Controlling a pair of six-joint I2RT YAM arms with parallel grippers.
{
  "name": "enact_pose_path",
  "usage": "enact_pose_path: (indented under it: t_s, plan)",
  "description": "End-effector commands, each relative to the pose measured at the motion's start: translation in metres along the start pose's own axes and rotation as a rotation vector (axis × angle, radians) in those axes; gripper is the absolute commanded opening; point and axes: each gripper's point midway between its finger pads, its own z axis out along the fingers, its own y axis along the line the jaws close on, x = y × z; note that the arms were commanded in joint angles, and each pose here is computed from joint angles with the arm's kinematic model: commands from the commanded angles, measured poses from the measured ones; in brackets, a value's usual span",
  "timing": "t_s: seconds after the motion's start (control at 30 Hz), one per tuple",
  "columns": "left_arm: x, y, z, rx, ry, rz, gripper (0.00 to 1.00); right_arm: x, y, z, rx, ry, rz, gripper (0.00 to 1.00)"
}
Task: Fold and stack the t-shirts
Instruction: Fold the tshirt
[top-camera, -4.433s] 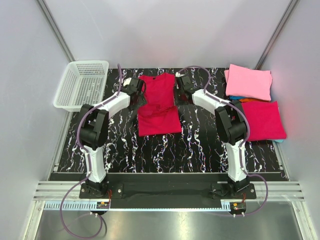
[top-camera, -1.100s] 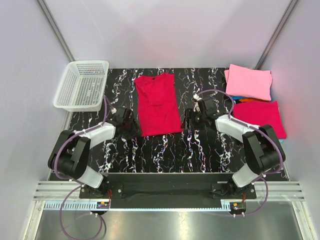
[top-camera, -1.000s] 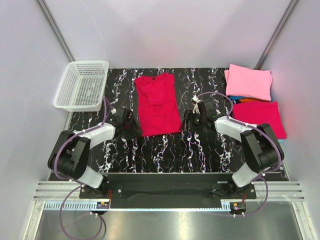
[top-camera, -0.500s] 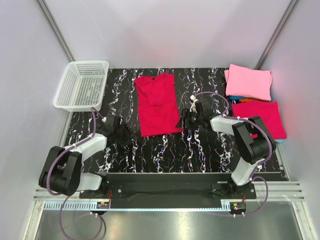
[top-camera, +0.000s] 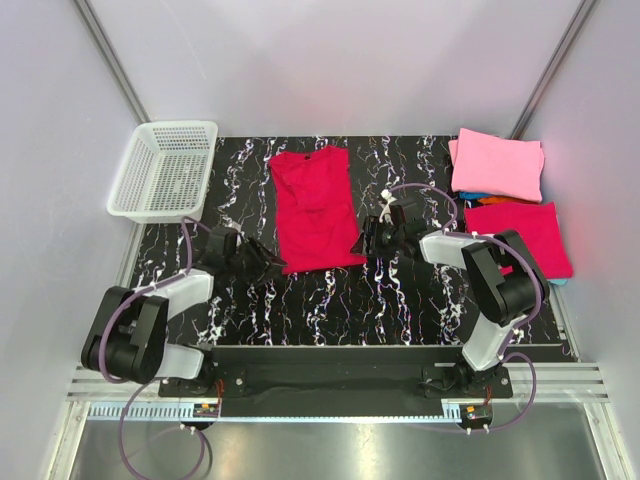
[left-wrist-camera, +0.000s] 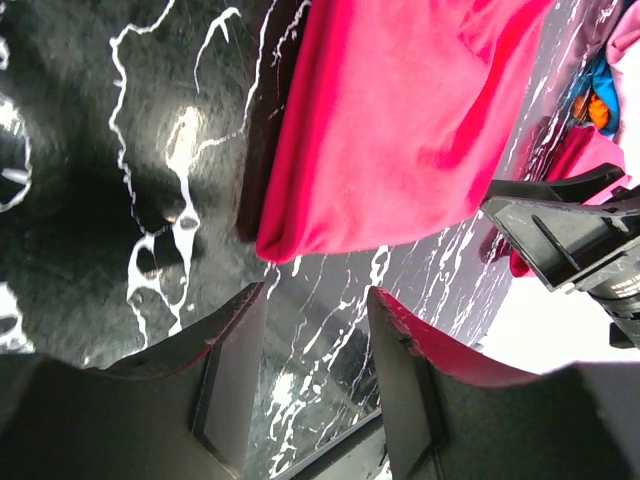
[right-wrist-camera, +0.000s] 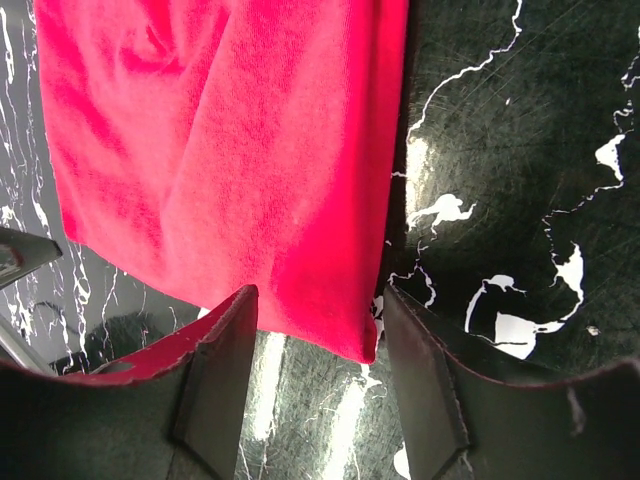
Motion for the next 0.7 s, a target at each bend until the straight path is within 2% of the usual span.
enact_pose_path:
  t_s: [0.0,0.2,0.4,0.67]
  plan:
    - [-0.008,-0.014,0.006,0.067,-0.005,0.017,0.49,0.018,-0.006,0.003,0.011,0.05,0.016,0.59]
    - [-0.009,0.003,0.014,0.007,-0.012,0.021,0.48,0.023,-0.005,0.002,-0.005,0.06,0.025,0.57]
    - [-0.008,-0.003,0.026,0.083,0.007,0.032,0.46,0.03,-0.009,0.0,0.005,0.066,0.041,0.52]
    - [-0.012,0.004,0.032,0.058,-0.014,0.04,0.44,0.037,-0.014,-0.007,0.029,0.069,0.036,0.52]
